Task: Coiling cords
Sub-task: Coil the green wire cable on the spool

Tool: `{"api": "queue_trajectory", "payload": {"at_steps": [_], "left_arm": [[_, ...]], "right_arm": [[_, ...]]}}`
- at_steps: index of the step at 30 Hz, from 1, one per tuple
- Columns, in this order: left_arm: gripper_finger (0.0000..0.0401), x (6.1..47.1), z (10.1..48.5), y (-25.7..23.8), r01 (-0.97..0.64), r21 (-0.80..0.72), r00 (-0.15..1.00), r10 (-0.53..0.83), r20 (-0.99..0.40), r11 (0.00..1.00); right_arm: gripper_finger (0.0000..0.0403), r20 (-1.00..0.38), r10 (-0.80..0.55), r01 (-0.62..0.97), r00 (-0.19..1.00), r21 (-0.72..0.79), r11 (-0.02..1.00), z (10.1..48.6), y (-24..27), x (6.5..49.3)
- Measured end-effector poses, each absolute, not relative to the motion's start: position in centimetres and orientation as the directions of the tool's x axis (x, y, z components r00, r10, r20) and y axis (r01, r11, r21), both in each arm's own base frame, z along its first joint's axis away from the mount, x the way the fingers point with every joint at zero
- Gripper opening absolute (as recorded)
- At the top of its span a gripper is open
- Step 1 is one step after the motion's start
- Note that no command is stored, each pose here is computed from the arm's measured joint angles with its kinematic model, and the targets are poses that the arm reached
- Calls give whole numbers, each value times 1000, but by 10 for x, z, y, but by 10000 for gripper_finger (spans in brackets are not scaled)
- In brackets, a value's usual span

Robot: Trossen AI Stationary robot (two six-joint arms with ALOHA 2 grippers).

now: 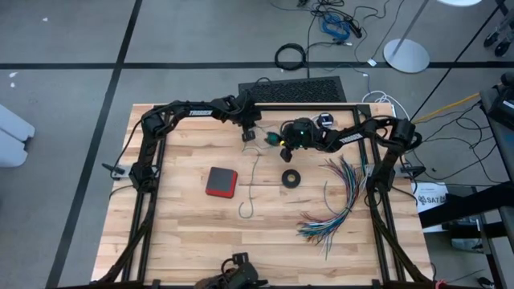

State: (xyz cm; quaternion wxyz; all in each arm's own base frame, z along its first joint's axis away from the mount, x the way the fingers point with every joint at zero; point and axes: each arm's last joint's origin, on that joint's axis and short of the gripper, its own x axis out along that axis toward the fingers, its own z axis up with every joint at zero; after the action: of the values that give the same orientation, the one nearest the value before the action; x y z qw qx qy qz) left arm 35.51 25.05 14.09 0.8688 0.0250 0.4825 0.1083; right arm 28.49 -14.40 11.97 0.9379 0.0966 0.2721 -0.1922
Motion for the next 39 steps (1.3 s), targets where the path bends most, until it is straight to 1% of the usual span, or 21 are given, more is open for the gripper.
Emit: {"api": "queue_trajectory", "payload": {"at_steps": [15,21,28,30,33,39], "left_arm": [[0,358,141,248,-142,172,515,221,-828,975],[0,362,140,239,-99,250,467,266,-843,963],[3,364,140,235,-66,323,425,319,-847,944],[12,365,140,235,-70,333,423,330,-844,940],[38,365,141,235,-72,345,422,342,-840,936],[111,366,141,236,-54,364,434,350,-830,930]], "right_arm": [[0,-582,-340,443,738,39,896,122,-148,287],[0,-648,-349,455,677,-4,891,126,-152,292],[0,-691,-334,458,641,-4,889,129,-153,294],[0,-694,-333,459,639,-4,888,129,-153,294],[0,-707,-326,457,628,-5,890,128,-153,293],[0,-745,-338,457,575,-51,888,124,-152,289]]}}
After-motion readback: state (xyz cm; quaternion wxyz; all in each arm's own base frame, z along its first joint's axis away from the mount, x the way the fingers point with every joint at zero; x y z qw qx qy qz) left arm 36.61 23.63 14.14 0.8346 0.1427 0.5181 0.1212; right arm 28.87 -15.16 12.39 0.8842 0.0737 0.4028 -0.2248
